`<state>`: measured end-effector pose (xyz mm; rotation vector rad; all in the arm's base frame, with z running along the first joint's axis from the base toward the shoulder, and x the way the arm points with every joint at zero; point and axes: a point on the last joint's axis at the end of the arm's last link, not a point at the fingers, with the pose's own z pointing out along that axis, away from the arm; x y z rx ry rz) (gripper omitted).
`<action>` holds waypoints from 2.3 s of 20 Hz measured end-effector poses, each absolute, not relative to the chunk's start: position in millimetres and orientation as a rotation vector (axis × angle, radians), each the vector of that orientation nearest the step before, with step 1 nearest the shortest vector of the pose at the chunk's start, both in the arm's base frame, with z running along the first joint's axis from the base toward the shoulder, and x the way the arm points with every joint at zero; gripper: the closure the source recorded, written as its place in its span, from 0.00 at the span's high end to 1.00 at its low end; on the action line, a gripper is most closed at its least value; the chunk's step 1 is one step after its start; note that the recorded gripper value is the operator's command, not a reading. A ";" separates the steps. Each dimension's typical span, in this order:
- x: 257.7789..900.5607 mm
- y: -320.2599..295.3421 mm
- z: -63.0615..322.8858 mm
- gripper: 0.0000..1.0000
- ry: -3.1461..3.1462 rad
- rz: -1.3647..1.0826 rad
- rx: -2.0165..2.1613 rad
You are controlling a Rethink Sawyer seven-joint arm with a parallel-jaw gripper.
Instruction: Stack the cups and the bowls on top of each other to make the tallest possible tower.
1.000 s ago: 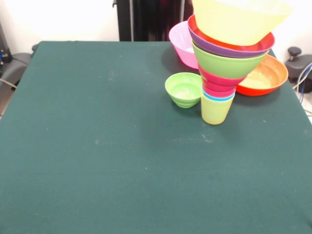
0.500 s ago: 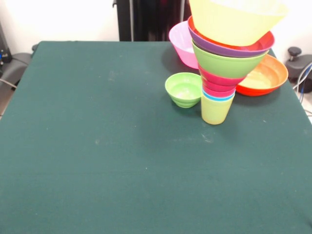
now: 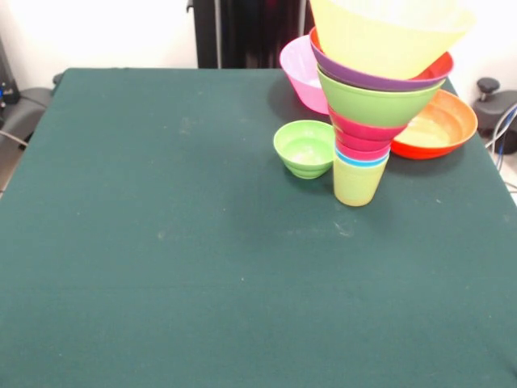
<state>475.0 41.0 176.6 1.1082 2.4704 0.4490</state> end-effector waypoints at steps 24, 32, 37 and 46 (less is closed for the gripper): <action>471.3 55.1 172.1 0.00 2.456 0.445 1.070; 470.8 47.9 171.9 0.00 2.450 0.441 1.076; 470.5 44.3 171.8 0.00 2.447 0.439 1.078; 470.9 39.1 171.8 0.00 2.440 0.436 1.091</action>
